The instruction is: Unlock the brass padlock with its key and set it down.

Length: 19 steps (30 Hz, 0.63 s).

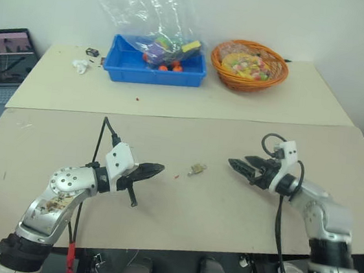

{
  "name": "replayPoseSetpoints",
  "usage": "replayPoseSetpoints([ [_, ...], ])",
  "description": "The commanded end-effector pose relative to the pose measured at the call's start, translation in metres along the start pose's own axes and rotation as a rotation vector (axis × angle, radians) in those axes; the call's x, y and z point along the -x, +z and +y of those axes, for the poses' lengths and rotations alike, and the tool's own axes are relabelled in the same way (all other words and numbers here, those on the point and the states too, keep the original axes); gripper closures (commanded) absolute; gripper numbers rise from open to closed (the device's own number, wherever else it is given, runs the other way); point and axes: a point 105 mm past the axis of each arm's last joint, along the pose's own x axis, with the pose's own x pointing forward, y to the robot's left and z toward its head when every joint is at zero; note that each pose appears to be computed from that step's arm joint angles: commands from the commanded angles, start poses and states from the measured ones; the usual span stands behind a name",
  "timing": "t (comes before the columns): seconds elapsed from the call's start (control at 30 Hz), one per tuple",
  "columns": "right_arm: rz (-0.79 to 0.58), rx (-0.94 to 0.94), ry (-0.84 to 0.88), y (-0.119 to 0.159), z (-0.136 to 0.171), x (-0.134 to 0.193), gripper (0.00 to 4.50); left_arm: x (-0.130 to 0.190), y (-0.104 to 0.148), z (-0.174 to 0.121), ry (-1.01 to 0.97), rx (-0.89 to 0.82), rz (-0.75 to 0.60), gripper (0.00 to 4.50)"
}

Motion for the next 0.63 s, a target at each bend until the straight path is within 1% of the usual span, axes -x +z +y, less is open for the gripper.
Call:
replayPoseSetpoints([
  [0.03, -0.142, 0.12, -0.055, 0.033, 0.008, 0.0, 0.08, 0.002, 0.01, -0.002, 0.004, -0.028, -0.029, 4.5],
  [0.17, -0.163, 0.244, -0.158, 0.036, 0.003, -0.003, 0.08, 0.001, 0.01, -0.002, 0.019, -0.02, -0.036, 4.5],
  [0.3, -0.163, 0.305, -0.231, 0.033, -0.002, -0.004, 0.08, 0.003, 0.007, 0.007, 0.105, 0.012, -0.036, 4.5],
  [0.37, -0.176, 0.307, -0.271, 0.033, -0.005, -0.004, 0.08, 0.007, 0.001, 0.02, 0.221, 0.078, -0.041, 4.5],
  [0.4, -0.185, 0.304, -0.305, 0.034, -0.009, -0.003, 0.08, 0.011, -0.002, 0.031, 0.323, 0.121, -0.048, 4.5],
  [0.47, -0.2, 0.292, -0.378, 0.034, -0.019, 0.002, 0.08, 0.027, -0.011, 0.053, 0.588, 0.234, -0.083, 4.5],
  [0.5, -0.203, 0.289, -0.397, 0.034, -0.021, 0.004, 0.08, 0.032, -0.015, 0.058, 0.664, 0.268, -0.089, 4.5],
  [0.57, -0.206, 0.275, -0.42, 0.034, -0.026, 0.007, 0.08, 0.038, -0.018, 0.059, 0.755, 0.293, -0.092, 4.5],
  [0.63, -0.208, 0.277, -0.438, 0.035, -0.03, 0.01, 0.08, 0.038, -0.018, 0.052, 0.779, 0.334, -0.108, 4.5],
])
